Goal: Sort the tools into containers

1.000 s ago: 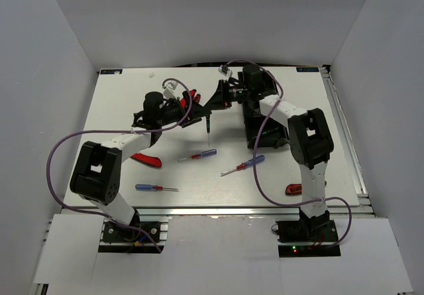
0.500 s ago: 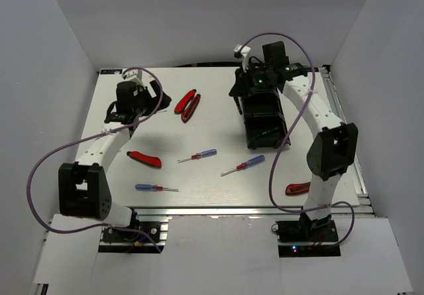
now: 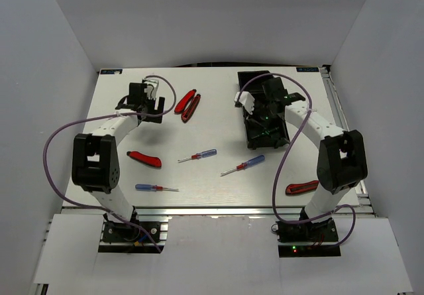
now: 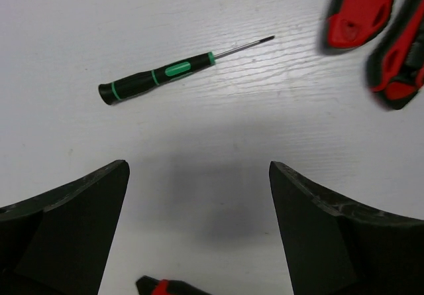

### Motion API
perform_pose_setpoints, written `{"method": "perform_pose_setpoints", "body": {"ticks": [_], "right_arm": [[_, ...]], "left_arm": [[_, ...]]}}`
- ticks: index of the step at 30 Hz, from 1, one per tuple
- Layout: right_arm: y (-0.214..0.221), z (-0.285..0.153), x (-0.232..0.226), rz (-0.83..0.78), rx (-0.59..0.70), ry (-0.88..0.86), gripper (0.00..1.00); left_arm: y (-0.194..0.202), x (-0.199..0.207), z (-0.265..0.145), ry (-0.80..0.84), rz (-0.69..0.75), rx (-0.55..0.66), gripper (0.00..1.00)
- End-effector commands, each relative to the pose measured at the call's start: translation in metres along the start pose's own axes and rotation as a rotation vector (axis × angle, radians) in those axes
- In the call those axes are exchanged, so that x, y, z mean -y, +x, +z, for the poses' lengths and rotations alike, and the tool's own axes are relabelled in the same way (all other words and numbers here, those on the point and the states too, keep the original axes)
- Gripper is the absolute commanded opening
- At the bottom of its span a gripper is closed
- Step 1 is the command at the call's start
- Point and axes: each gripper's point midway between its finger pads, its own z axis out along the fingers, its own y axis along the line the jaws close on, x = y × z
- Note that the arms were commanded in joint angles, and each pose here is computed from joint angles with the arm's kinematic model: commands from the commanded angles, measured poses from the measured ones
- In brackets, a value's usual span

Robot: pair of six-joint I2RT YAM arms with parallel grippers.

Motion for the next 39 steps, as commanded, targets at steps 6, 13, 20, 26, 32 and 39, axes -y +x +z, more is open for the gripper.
{"method": "perform_pose_setpoints", "body": {"ticks": [6,13,20,26,32,39], "right_arm": [[-0.010,-0.009,0.032,-0.156,0.006,0.123,0.49],[-0.025,-0.036,0.027,-0.097,0.061,0.061,0.75],[-0.034,-0.059,0.020,-0.036,0.142,-0.071,0.89],[-0.028,-0.068,0.033,0.003,0.160,-0.044,0.89],[-0.029,-0.070,0.029,0.042,0.194,-0.072,0.90],[-0.032,-0.070,0.019,0.059,0.218,-0.108,0.89]], "left_arm": [[-0.033,-0.031,0.012,-0.118,0.235,0.053,0.98],[-0.042,-0.036,0.038,-0.139,0.319,0.034,0.90],[-0.040,-0.017,0.066,0.007,0.443,0.016,0.78],[-0.016,-0.002,0.067,0.160,0.450,-0.015,0.77],[0.010,-0.021,0.074,0.191,0.374,-0.052,0.77],[0.011,-0.016,0.082,0.211,0.331,-0.050,0.77]]}}
